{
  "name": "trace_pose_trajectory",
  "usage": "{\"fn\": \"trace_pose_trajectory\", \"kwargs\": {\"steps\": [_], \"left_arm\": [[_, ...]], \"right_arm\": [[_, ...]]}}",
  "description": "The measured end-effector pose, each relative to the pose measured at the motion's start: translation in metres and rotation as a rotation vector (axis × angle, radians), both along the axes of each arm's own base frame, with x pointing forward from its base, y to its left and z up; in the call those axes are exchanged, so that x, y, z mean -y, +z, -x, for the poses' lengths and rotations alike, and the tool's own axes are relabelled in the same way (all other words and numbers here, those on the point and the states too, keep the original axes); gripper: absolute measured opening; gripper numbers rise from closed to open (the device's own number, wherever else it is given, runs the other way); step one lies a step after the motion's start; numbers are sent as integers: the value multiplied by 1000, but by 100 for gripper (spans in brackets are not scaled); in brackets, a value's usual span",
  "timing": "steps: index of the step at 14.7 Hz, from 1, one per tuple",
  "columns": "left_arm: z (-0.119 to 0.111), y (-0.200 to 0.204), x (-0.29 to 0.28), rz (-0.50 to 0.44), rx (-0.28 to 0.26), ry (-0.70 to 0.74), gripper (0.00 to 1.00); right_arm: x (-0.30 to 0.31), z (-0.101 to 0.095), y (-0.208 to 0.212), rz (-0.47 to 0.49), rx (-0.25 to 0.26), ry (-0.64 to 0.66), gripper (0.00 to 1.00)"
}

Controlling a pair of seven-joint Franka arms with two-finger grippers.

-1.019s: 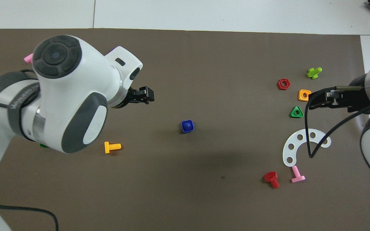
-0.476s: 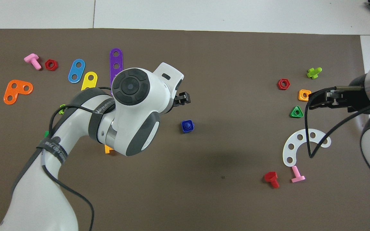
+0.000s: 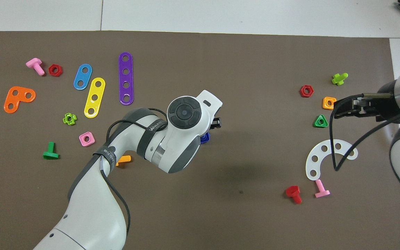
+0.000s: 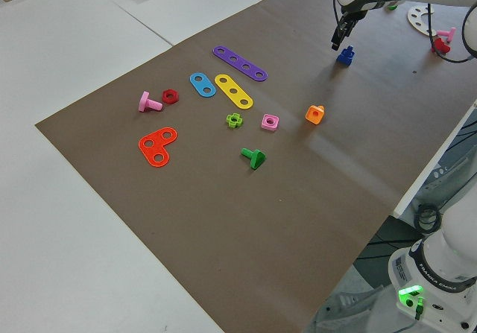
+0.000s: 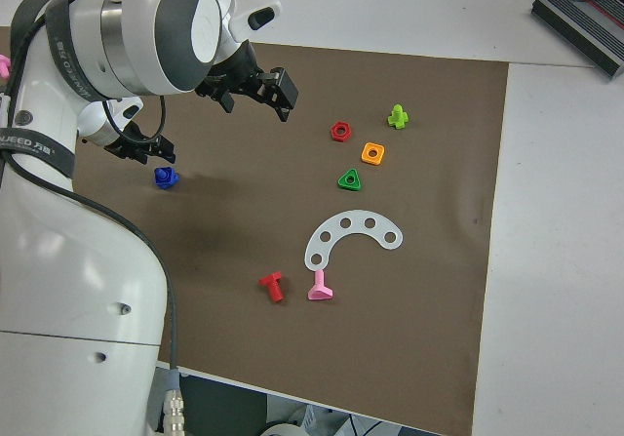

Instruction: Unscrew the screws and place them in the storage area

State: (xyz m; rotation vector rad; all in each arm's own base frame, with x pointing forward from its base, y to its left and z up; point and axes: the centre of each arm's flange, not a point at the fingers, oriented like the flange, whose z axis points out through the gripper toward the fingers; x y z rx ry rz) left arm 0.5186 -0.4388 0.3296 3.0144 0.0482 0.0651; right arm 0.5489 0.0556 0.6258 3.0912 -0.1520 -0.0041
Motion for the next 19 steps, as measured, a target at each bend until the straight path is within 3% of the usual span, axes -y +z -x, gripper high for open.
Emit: {"fn": "trace_pose_trajectory", "kwargs": {"steps": [4,9,16,19], "left_arm": [[11,-12,4,-24,-6,-26,74],[14,-18,2,-33,-13,-31,49],[12,-14,2,-30,-9,-31,47],[2,13,4,-43,-27,-25,47]], "right_arm": [[0,0,0,0,0,0,100],[0,0,0,0,0,0,100],[1,0,0,0,0,-2,100],[1,0,0,0,0,-2,100]]}}
